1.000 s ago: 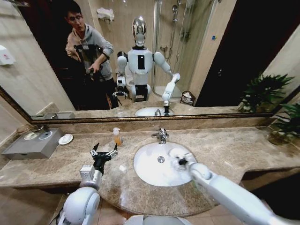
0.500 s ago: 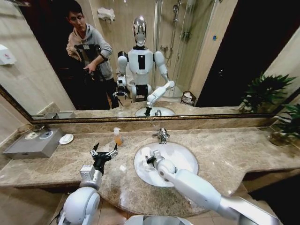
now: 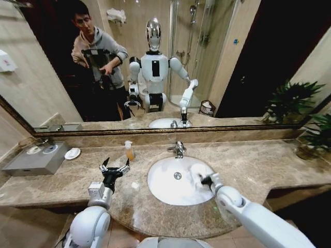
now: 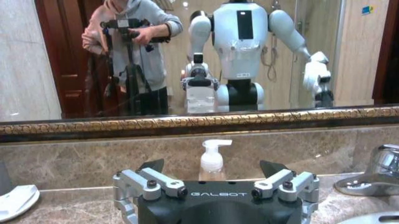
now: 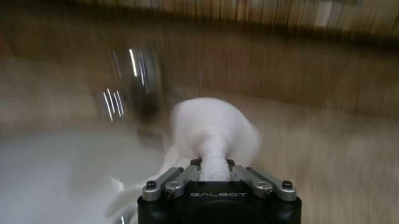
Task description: Pick up the towel from the sink counter and wipe the mirror surface.
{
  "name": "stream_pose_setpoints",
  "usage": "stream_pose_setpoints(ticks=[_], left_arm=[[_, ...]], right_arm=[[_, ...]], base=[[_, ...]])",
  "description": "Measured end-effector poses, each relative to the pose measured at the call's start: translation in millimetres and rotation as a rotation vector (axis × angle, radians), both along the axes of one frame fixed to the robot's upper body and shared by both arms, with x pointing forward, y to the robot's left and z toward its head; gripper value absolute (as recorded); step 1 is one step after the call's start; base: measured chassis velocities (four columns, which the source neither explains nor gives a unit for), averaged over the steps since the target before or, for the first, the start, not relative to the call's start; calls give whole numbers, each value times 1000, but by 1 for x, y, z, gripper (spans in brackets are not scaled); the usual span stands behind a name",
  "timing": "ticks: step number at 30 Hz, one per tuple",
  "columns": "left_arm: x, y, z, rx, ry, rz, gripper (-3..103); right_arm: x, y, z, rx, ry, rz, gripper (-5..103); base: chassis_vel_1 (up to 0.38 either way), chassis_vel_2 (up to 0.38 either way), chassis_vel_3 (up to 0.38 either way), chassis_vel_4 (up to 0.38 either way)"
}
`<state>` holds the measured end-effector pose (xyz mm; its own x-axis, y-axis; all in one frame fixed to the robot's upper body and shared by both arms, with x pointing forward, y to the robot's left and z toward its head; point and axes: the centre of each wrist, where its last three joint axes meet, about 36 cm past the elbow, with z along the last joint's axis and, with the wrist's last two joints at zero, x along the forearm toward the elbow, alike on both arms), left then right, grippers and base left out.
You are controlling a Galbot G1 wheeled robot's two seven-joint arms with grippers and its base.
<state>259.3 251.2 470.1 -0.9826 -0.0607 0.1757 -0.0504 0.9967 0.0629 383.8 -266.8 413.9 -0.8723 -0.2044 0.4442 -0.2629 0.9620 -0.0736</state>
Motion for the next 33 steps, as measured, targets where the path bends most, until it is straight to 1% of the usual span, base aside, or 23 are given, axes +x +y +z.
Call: stream_pose_setpoints(ticks=[1,2,3,4,6,7,8,9,10,11,13,16,19,24,33], left_arm=[[0,0,0,0,0,0,100],[0,0,0,0,0,0,100],[0,0,0,0,0,0,100],[0,0,0,0,0,0,100],[0,0,0,0,0,0,100],[0,0,0,0,0,0,100],[0,0,0,0,0,0,100],[0,0,0,0,0,0,100],[0,0,0,0,0,0,100],[0,0,0,0,0,0,100],[0,0,0,0,0,0,100],[0,0,0,0,0,0,100],[0,0,0,0,0,0,100],[0,0,0,0,0,0,100],[0,0,0,0,0,0,100]], right_arm=[[-8,3,13,24,-41,-12,14],[-21,4,23,44,-58,-23,14],[-21,4,23,44,-58,-23,14],[-33,2,28,52,-66,-28,14],[-52,-7,36,60,-126,-42,14],[-52,-7,36,60,-126,-42,14],[-56,-15,40,56,-171,-49,14],[-58,-27,43,49,-242,-51,14],[-60,-32,45,45,-278,-57,14],[-60,-32,45,45,-278,-57,14],[-64,-39,46,56,-322,-82,14],[-69,-39,43,74,-366,-100,14],[-76,-40,37,73,-472,-115,14],[-86,-42,32,70,-487,-123,14],[-106,-43,16,83,-434,-131,14]], base=[[0,0,0,0],[0,0,0,0],[0,0,0,0],[0,0,0,0],[0,0,0,0],[0,0,0,0],[0,0,0,0],[0,0,0,0],[0,0,0,0],[0,0,0,0],[0,0,0,0],[0,0,0,0],[0,0,0,0],[-4,-5,24,4],[-102,-101,118,111]])
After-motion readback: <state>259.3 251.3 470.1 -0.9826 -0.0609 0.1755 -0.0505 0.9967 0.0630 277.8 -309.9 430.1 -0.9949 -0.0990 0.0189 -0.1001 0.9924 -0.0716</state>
